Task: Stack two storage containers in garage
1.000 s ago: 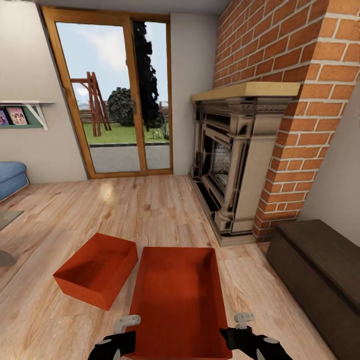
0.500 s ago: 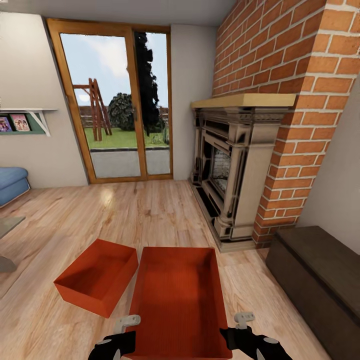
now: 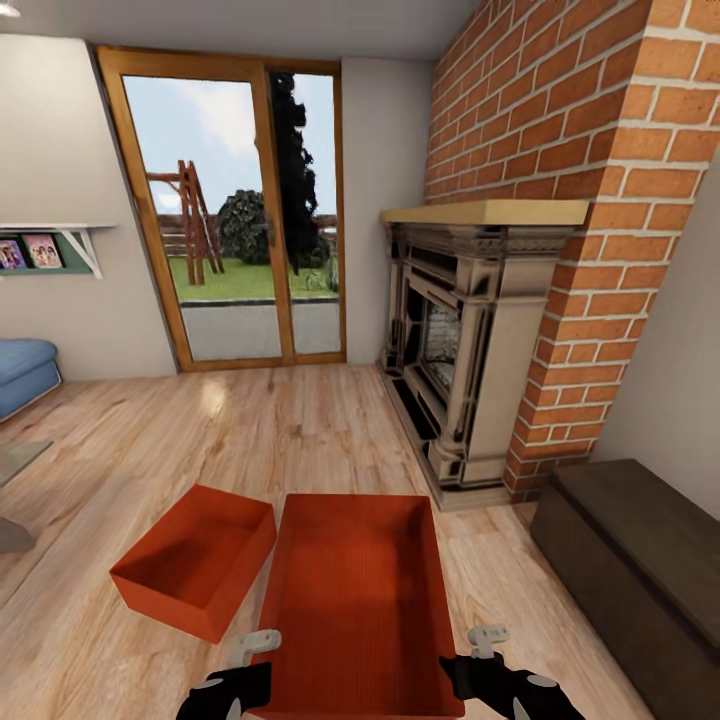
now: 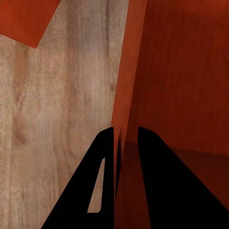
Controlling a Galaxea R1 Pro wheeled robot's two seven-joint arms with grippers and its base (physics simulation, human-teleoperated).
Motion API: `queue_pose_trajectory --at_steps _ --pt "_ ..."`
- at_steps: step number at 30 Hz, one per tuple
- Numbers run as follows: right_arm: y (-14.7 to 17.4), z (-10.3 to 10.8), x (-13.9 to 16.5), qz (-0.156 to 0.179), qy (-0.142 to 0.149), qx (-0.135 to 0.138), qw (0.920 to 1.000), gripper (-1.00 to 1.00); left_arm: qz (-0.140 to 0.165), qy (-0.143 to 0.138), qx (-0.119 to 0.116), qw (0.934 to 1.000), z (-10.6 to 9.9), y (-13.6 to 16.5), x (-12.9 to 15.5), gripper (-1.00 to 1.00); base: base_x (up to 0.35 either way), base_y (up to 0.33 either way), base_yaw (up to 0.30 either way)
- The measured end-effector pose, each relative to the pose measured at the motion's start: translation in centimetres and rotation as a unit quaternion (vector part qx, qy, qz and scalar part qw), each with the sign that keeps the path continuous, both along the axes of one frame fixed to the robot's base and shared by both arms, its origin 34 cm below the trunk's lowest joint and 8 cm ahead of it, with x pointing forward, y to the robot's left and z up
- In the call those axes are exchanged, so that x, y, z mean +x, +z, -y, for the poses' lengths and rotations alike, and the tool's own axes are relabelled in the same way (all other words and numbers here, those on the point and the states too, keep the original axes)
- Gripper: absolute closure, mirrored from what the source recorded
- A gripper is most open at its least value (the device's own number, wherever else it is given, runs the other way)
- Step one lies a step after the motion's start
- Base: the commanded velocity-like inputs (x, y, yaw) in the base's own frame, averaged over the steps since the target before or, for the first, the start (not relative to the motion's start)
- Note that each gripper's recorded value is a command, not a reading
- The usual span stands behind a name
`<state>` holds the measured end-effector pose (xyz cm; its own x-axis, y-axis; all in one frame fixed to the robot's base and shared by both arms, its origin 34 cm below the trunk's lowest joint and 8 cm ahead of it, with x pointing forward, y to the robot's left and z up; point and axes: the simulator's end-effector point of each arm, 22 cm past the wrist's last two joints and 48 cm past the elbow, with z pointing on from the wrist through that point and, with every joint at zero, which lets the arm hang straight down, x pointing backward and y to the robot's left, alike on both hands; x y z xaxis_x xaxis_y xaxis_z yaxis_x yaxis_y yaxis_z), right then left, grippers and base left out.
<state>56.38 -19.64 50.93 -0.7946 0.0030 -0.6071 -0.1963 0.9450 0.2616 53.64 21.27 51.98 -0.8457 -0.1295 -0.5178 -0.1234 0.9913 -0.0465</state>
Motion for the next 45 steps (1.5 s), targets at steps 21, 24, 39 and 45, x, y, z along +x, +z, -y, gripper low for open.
queue_pose_trajectory --at_steps 21,24,39,45 --pt "3.9 0.0 0.5 0.003 0.001 0.000 1.0000 1.00 0.002 0.001 -0.001 1.0000 0.0 3.9 0.4 1.00 0.000 0.000 0.034" --pt "4.5 0.0 0.5 0.003 0.001 0.000 1.0000 1.00 0.002 0.001 -0.001 1.0000 0.0 4.4 0.5 1.00 0.000 0.000 0.278" --pt "7.1 0.0 0.7 0.004 0.001 0.000 1.0000 1.00 0.003 0.001 -0.001 1.0000 0.0 7.1 0.6 1.00 0.000 0.000 0.294" --pt "8.1 0.0 0.7 0.004 0.001 0.000 1.0000 1.00 0.003 0.001 -0.001 1.0000 0.0 8.1 0.7 1.00 0.000 0.000 0.300"
